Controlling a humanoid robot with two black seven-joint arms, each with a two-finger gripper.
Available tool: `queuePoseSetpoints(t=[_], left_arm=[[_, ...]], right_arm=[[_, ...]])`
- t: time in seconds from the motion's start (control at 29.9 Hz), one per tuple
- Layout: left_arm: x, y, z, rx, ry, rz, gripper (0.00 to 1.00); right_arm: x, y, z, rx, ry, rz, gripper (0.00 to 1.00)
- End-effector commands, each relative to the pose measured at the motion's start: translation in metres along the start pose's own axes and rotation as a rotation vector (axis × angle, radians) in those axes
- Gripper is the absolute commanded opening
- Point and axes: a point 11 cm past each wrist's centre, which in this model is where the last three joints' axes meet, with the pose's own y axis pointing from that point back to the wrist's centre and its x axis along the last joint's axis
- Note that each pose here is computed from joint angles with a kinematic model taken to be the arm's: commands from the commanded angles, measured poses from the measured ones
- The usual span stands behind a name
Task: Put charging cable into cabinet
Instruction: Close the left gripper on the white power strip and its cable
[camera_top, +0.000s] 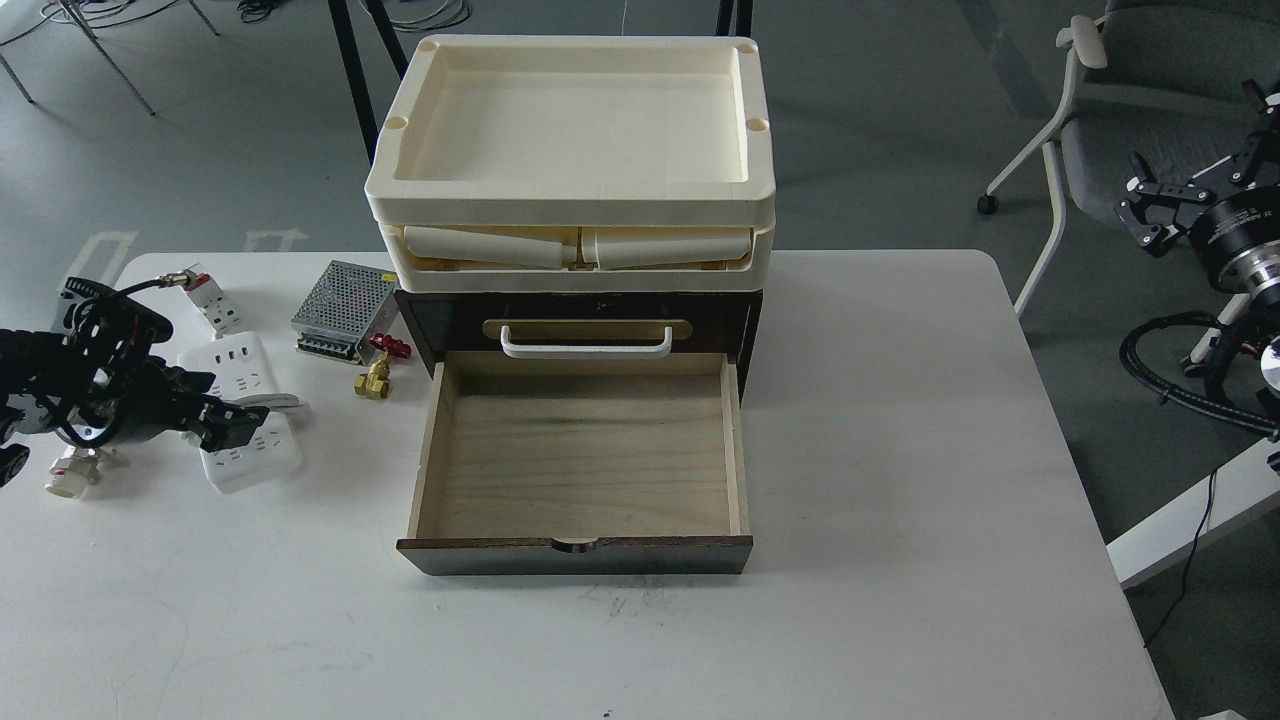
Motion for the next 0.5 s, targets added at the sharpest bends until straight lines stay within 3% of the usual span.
queuePoseSetpoints(t=[0.0,0.47], left_arm=[[-0.004,-0.005,-0.003,0.013,-0.012,0.008,0.71],[-0.002,-0.007,-0.006,0.029,-0.068,0.086,0.53]], right_arm=[[0.001,0.001,0.001,-0.003,0.000,0.003,1.00],[0.011,0.008,0.004,-0.011,0.005,0.024,1.00]])
